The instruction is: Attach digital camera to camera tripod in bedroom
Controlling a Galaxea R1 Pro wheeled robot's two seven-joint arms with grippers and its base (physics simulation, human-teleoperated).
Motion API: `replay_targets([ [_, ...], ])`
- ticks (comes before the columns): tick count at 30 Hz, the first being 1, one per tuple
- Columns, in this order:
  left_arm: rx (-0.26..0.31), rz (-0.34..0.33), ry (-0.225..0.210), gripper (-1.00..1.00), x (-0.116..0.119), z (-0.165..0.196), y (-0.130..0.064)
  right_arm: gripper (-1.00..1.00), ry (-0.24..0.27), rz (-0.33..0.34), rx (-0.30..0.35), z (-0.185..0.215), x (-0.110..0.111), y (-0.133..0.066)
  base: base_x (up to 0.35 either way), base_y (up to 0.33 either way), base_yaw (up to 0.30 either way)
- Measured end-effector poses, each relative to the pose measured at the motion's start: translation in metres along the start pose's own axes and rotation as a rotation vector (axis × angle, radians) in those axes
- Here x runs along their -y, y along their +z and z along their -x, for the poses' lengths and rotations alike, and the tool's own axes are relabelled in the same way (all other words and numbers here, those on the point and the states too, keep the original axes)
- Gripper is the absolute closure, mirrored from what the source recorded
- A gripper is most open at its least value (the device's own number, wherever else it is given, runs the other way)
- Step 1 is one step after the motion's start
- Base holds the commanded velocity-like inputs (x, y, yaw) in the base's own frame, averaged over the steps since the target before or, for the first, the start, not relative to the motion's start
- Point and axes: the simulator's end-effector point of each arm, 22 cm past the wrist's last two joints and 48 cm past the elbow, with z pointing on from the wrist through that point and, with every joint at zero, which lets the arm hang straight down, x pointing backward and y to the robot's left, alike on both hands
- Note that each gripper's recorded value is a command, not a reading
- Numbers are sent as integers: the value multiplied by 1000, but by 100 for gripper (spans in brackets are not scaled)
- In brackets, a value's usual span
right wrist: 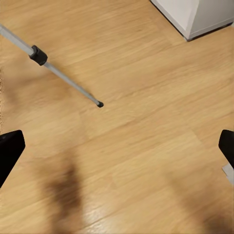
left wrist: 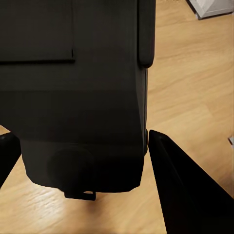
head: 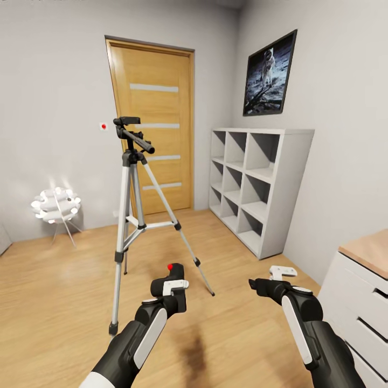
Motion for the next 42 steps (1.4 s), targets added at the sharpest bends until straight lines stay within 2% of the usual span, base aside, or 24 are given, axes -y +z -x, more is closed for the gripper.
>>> replay_targets([
  [42, -2, 5, -2, 100, 17, 66, -48, -100, -2, -3, -13, 69, -7, -38, 0, 0, 0],
])
